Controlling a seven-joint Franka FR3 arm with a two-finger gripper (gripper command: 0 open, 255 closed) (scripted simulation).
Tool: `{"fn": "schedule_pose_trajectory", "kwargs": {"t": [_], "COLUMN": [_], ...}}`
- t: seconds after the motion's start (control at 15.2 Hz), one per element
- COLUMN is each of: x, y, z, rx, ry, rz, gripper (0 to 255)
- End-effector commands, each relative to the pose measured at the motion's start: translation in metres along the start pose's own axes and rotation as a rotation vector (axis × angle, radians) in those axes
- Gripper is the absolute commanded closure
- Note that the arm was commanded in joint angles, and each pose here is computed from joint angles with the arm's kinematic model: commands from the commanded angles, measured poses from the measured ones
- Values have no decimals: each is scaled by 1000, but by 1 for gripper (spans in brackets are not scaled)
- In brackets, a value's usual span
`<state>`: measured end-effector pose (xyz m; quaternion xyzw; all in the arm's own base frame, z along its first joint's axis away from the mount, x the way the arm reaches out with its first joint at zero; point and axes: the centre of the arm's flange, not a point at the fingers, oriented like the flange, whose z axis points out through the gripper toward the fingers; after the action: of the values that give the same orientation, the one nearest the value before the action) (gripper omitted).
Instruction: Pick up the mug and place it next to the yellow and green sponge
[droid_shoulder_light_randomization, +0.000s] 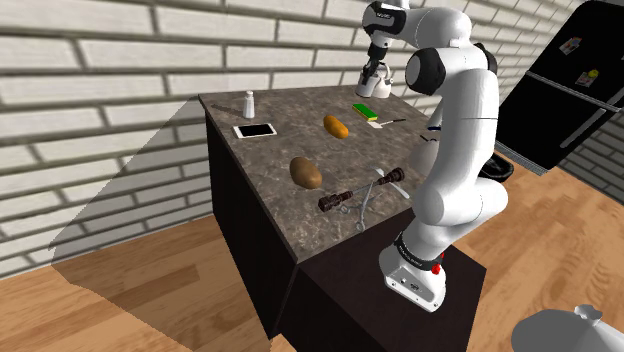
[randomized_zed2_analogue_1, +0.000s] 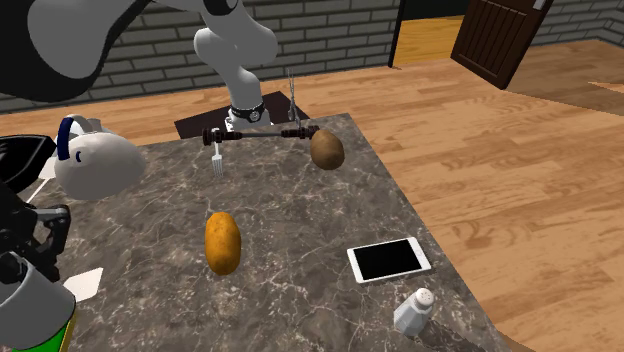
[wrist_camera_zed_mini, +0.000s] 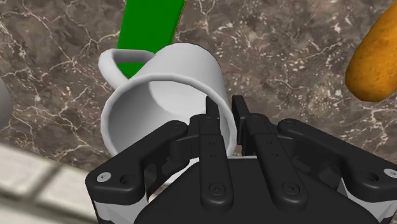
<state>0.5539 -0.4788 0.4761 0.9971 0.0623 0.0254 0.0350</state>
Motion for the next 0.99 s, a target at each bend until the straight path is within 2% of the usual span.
{"fn": "schedule_pose_trajectory", "kwargs": {"t": [0.0, 0.92], "x": [-1, -4], "y": [0, -6], "z": [10, 83], "rx": [-1, -1], "ry": [1, 1], "rz": [0, 0], "gripper": [255, 255]}}
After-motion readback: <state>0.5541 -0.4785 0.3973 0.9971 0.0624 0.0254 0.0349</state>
